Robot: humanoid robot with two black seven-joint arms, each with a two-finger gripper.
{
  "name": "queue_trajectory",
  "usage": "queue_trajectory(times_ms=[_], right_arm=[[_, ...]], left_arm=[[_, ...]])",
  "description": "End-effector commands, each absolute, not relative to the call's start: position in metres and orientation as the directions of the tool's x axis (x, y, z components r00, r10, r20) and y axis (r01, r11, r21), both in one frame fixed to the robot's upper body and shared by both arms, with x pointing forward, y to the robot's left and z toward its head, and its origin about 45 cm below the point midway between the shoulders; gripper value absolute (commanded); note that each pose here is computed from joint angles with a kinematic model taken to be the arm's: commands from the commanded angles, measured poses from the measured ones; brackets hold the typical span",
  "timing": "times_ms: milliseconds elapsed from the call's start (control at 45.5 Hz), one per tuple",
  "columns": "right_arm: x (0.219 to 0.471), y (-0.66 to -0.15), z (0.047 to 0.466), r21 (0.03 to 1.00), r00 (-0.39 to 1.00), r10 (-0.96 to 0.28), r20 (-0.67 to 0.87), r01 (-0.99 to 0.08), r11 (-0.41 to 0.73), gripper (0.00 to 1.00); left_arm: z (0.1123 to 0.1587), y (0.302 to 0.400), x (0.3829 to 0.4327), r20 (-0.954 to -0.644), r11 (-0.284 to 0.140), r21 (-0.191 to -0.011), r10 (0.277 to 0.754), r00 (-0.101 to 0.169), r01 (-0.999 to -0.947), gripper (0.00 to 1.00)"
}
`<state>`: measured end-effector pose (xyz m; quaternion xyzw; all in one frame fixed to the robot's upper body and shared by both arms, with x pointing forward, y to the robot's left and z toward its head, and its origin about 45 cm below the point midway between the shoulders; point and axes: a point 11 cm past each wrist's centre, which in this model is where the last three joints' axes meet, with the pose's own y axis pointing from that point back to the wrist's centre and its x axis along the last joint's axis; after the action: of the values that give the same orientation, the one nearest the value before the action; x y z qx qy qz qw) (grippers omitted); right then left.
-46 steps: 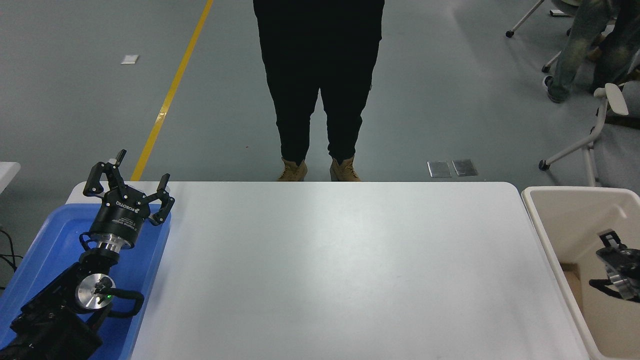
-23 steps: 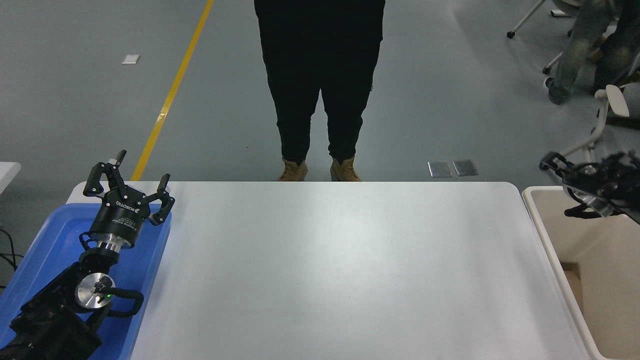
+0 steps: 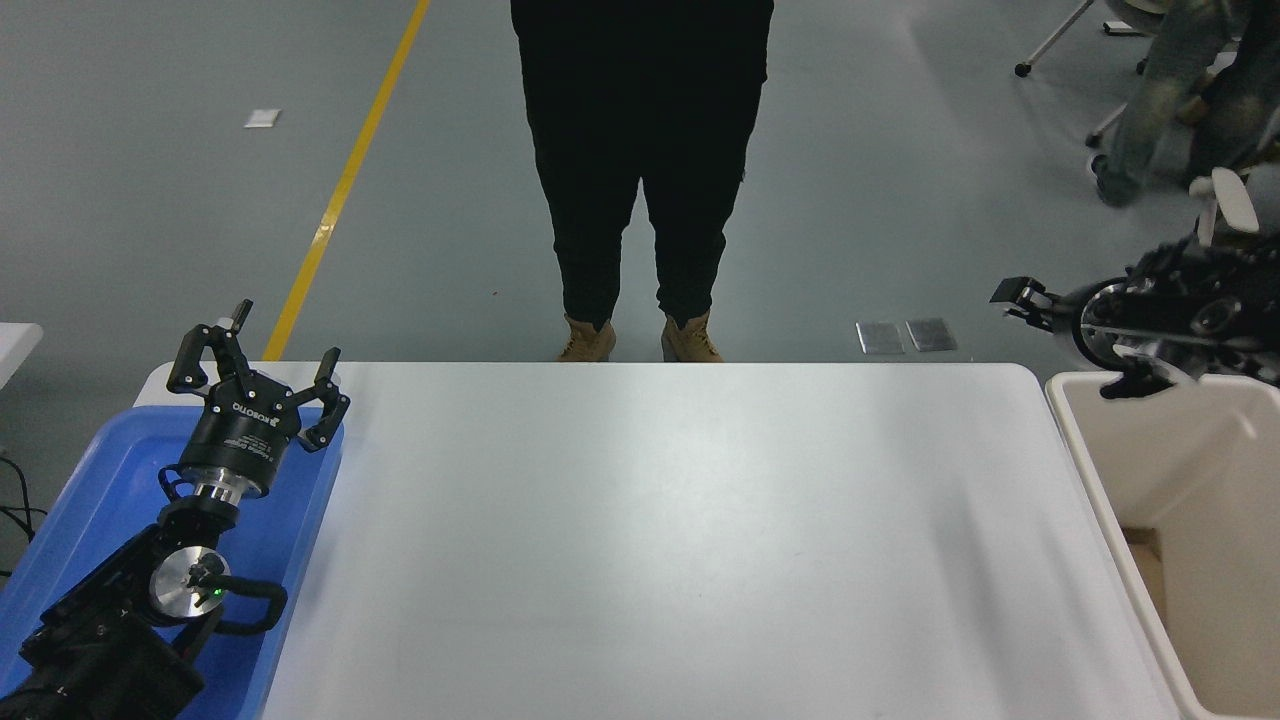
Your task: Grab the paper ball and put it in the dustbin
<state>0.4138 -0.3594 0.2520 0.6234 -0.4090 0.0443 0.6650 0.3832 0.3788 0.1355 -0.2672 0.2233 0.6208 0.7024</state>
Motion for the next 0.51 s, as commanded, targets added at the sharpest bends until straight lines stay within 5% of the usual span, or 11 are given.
queue_trajectory(times_ms=[0, 484], right_arm=[[0.368, -0.322, 0.297, 0.881, 0.804, -0.375, 0.461, -0.466, 0.083, 1.0], [0.322, -0.252, 0.415, 0.964, 0.973, -0.042, 0.227, -0.231, -0.13, 1.0]], left_arm=[[0.1353, 0.3792, 0.3831, -0.645, 0.085, -0.098, 0.753, 0.128, -0.9916, 0.98], [0.1356, 0.3799, 0.383, -0.644, 0.084, -0.098, 0.754, 0.128, -0.9916, 0.98]])
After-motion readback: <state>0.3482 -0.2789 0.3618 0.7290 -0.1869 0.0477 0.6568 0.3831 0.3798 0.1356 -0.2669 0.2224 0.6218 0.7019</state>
